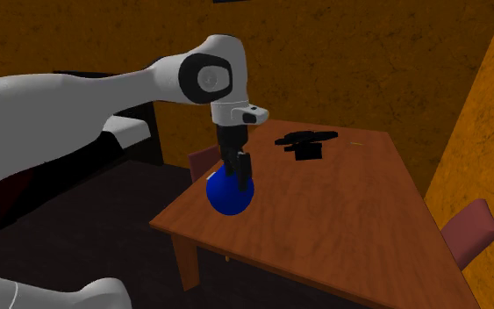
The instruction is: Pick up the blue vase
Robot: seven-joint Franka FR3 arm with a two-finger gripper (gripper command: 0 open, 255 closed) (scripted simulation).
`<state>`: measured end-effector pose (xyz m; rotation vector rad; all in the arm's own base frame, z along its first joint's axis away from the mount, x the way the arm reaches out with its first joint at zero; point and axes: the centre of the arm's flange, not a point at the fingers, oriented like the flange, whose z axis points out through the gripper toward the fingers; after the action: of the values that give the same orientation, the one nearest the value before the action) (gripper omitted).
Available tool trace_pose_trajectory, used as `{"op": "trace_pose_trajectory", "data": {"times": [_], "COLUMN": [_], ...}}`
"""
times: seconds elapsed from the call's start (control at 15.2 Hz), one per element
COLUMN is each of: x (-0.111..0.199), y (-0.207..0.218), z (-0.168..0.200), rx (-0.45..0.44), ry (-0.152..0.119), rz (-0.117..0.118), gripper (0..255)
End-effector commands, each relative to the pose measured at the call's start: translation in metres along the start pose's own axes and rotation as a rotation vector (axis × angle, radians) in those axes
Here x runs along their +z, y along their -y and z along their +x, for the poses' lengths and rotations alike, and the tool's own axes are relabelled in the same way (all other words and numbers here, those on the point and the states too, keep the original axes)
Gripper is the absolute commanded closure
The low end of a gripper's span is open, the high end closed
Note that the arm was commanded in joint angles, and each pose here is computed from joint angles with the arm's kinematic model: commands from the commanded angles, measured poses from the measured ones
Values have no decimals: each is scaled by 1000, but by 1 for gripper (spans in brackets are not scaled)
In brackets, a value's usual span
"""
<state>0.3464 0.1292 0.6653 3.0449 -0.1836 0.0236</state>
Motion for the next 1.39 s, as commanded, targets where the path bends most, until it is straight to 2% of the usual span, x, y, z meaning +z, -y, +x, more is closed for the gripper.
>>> {"op": "trace_pose_trajectory", "data": {"times": [0.0,0.99,1.32], "x": [-11,-96,-69], "y": [26,197,200], "z": [8,52,51], "rx": [6,44,44], "ry": [-2,-25,-25], "rz": [2,4,4], "gripper": [0,0,0]}}
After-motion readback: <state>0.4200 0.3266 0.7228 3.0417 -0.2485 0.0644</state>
